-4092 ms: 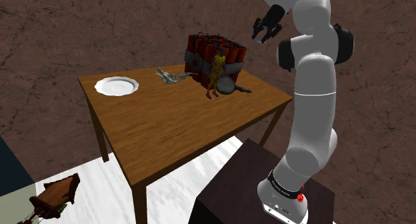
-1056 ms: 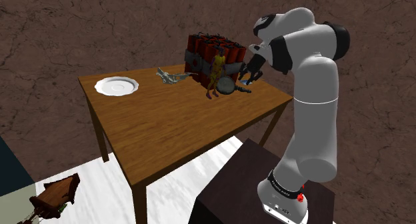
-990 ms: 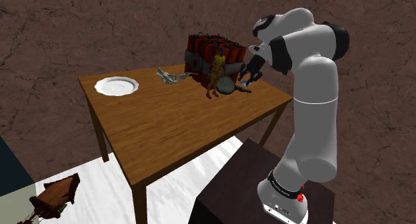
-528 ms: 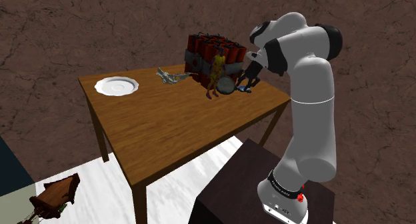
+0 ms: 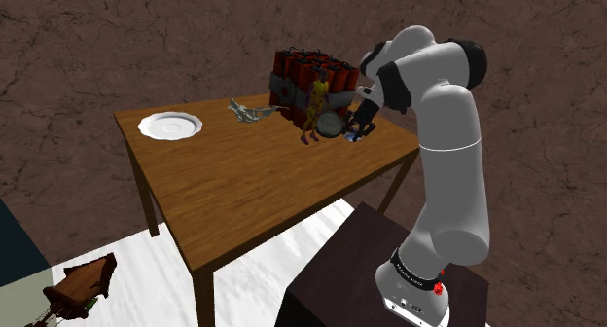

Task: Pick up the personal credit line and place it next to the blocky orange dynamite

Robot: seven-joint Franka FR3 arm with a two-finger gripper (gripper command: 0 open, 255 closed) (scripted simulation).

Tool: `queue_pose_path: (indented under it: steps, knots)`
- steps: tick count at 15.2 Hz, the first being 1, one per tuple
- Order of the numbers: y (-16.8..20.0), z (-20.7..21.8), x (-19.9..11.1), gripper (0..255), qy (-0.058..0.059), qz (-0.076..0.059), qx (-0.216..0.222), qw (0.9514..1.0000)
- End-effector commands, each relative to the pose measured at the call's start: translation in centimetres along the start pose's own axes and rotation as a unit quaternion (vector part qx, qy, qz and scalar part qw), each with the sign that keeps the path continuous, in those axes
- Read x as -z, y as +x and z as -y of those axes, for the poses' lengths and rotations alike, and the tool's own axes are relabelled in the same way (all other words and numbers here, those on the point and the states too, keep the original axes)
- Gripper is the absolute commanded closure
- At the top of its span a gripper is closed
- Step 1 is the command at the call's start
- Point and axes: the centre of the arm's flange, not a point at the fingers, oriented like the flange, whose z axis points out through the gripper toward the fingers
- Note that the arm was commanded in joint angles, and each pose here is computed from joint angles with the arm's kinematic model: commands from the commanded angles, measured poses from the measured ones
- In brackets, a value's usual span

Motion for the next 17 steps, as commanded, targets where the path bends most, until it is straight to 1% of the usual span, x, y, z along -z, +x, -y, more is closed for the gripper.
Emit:
queue_pose_path:
  steps: [1,4,11,12,17]
  knots:
    - [-0.5,0.0,-0.9,255,0.000,0.000,0.000,1.0000]
    - [-1.3,0.0,-2.1,255,0.000,0.000,0.000,1.0000]
    - [-1.3,0.0,-2.1,255,0.000,0.000,0.000,1.0000]
    - [-1.3,0.0,-2.1,0,0.000,0.000,0.000,1.0000]
    - [-1.3,0.0,-2.1,0,0.000,0.000,0.000,1.0000]
